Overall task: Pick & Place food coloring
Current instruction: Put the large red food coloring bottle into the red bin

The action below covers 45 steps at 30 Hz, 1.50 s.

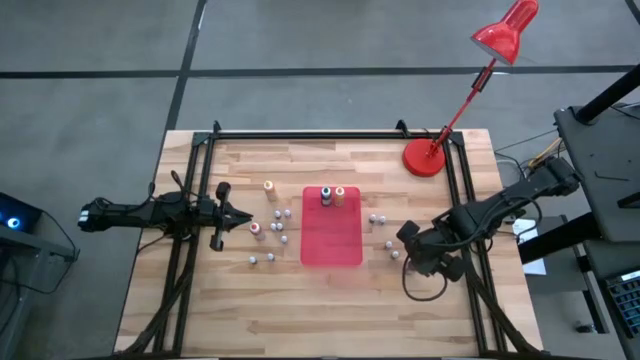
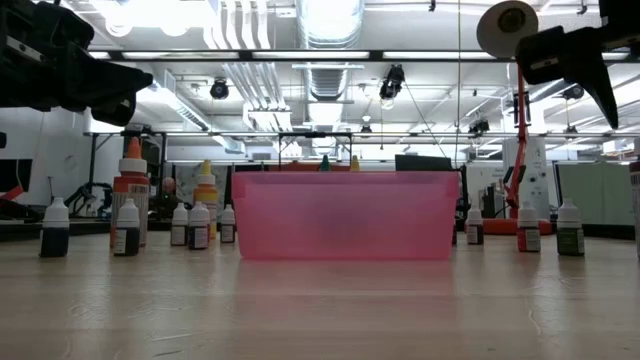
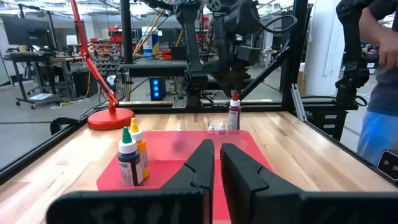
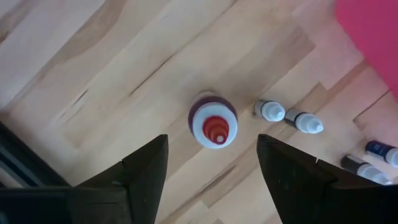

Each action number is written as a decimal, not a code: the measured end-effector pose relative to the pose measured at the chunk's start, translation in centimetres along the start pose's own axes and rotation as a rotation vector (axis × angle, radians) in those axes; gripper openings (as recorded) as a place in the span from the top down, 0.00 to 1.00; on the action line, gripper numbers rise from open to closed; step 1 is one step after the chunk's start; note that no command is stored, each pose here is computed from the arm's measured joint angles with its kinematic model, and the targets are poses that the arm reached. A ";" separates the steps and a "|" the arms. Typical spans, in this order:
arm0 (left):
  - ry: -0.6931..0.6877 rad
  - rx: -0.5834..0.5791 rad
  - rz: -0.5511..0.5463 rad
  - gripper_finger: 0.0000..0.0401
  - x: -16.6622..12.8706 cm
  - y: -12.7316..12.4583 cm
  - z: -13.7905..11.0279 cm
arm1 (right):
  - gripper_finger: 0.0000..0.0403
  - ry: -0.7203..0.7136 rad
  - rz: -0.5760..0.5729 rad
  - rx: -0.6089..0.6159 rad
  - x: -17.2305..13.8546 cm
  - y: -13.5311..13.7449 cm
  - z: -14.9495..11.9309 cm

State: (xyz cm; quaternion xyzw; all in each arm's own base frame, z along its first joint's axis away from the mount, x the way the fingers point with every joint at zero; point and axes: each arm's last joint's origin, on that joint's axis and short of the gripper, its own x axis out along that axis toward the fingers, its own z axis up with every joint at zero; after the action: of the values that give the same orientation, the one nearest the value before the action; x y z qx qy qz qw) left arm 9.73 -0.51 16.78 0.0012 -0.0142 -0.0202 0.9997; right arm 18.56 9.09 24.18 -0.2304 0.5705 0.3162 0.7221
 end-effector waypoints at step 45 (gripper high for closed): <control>0.000 0.000 0.000 0.99 0.0 0.0 0.0 | 0.66 -0.051 0.014 -0.006 1.9 -0.1 -0.1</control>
State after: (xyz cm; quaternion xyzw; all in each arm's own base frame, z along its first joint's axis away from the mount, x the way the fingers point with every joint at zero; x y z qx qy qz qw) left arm 9.73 -0.50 16.78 0.0012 -0.0141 -0.0201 0.9997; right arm 18.83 9.32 22.28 -0.2205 0.5526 0.3287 0.7335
